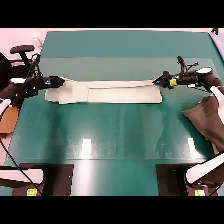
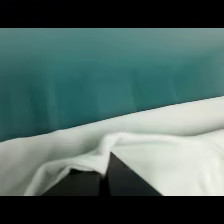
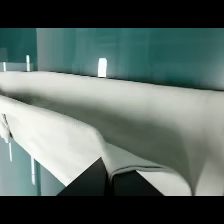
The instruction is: Fold the shirts.
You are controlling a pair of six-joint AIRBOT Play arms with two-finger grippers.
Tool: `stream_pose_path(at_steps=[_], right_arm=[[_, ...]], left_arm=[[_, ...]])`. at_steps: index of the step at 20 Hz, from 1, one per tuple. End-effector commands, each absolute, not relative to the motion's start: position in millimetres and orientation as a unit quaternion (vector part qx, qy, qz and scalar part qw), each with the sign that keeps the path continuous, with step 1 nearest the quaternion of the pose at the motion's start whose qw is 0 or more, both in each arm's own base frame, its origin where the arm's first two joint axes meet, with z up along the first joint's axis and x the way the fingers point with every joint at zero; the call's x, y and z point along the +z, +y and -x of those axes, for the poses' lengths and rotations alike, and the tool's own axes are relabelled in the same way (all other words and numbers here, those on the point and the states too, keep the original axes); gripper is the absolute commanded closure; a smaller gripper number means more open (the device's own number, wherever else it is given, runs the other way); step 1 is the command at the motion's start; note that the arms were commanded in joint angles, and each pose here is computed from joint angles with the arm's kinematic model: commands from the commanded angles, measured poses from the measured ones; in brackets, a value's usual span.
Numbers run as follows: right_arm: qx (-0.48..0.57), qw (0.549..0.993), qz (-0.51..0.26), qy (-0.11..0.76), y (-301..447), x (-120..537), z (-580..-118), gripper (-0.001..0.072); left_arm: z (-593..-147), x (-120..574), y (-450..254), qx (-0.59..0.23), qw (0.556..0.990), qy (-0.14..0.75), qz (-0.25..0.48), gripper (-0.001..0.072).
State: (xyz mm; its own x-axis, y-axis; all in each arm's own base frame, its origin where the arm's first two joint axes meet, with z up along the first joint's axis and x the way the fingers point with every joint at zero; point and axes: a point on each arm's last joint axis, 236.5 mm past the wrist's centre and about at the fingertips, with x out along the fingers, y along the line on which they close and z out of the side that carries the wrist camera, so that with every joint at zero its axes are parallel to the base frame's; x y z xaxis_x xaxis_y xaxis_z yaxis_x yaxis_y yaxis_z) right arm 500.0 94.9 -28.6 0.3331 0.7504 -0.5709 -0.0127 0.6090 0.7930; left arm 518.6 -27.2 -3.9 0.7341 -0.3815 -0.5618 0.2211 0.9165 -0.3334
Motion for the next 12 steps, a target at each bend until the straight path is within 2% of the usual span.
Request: stream_pose_path(at_steps=[1, 2, 3, 4, 7, 8, 9, 11, 12], right_arm=[[0.265, 0.732, -0.354, 0.518, 98, -38, -504, 0.0694], [0.269, 0.735, -0.349, 0.515, 98, -36, -504, 0.0577], [0.273, 0.742, -0.342, 0.508, 97, -29, -505, 0.0301], [0.270, 0.752, -0.335, 0.499, 92, -22, -507, 0.0212], [0.265, 0.787, -0.316, 0.459, 63, 16, -511, 0.0211], [0.258, 0.798, -0.310, 0.447, 50, 29, -511, 0.0212], [0.249, 0.807, -0.300, 0.443, 35, 38, -506, 0.0212], [0.225, 0.806, -0.278, 0.472, 10, 40, -486, 0.0209], [0.219, 0.796, -0.271, 0.495, 3, 33, -474, 0.0208]], left_arm=[[-528, -16, -17, -0.148, 0.930, 0.322, 0.092, 0.0126], [-532, -12, -14, -0.143, 0.933, 0.317, 0.088, 0.0018], [-536, -5, -11, -0.141, 0.937, 0.310, 0.084, 0.0013], [-540, 5, -7, -0.142, 0.939, 0.301, 0.087, 0.0003], [-548, 48, 6, -0.158, 0.937, 0.298, 0.094, 0.0006], [-545, 60, 7, -0.167, 0.930, 0.313, 0.095, 0.0073], [-540, 69, 4, -0.175, 0.921, 0.336, 0.093, 0.0200], [-523, 86, -31, -0.232, 0.894, 0.370, 0.096, 0.0689], [-518, 89, -53, -0.256, 0.884, 0.379, 0.096, 0.0686]])
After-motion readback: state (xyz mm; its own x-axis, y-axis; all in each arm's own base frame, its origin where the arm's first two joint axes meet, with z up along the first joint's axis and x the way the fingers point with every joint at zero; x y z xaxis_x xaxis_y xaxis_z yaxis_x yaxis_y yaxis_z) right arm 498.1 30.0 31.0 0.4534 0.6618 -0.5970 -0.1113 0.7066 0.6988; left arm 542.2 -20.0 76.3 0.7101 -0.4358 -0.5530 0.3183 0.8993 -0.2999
